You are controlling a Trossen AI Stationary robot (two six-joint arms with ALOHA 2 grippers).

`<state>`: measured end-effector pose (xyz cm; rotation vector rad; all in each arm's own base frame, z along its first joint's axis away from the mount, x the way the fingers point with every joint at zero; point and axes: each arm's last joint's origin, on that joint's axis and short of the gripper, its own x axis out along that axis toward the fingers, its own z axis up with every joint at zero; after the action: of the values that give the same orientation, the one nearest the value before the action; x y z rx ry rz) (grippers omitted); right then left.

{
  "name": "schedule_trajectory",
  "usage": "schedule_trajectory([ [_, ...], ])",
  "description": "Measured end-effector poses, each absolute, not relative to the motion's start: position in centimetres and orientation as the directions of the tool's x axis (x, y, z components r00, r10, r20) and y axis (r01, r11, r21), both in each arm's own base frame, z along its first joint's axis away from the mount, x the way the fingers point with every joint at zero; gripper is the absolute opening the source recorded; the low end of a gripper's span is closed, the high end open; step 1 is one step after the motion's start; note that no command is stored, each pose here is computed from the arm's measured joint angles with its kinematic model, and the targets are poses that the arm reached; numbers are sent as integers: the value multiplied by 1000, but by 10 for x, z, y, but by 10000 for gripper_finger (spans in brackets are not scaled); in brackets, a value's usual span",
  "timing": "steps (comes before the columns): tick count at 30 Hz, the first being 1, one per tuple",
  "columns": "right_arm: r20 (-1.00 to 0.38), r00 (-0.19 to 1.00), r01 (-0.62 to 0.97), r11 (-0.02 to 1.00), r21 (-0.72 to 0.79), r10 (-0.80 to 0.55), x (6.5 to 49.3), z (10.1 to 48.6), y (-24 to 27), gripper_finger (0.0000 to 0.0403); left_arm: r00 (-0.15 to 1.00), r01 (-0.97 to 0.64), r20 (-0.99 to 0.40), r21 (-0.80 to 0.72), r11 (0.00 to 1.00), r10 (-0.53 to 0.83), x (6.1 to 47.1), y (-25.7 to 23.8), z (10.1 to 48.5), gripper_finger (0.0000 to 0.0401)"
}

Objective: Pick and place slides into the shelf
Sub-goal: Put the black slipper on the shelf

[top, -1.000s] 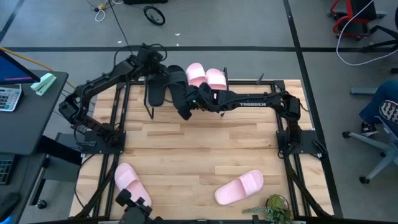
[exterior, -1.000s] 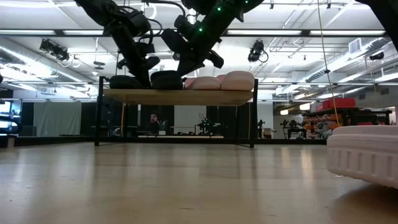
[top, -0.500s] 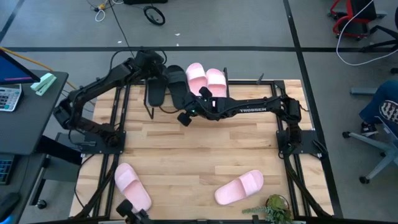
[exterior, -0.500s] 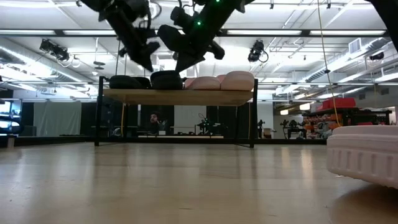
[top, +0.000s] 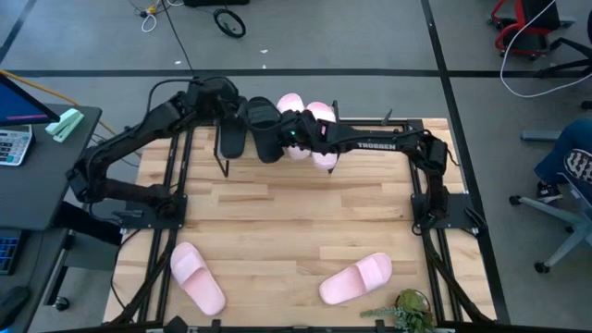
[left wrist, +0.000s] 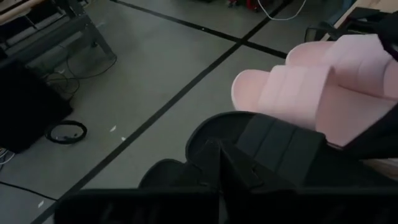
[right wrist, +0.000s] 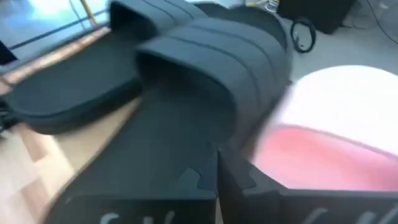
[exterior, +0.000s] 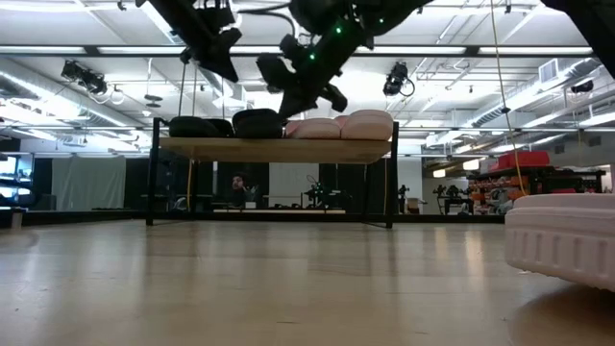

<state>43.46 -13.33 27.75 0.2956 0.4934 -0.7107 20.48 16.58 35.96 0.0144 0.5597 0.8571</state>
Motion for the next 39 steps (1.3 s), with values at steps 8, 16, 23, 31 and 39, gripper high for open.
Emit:
schedule_trajectory([
  [8,-541,634,692,718,78,-553,431,255,-132,0,522,-701,-460,249,668,719,205,166,360,4],
  [16,-452,697,651,756,73,-556,437,260,-134,0,535,-690,-455,251,679,712,207,162,361,7],
  [23,-381,760,614,774,157,-526,435,268,-154,0,603,-627,-411,284,725,683,220,148,365,14],
  [31,-450,749,610,771,183,-486,429,263,-163,0,629,-624,-379,275,732,679,224,144,368,6],
  [39,-436,776,554,823,125,-456,437,264,-142,0,569,-662,-452,243,709,687,234,165,348,4],
])
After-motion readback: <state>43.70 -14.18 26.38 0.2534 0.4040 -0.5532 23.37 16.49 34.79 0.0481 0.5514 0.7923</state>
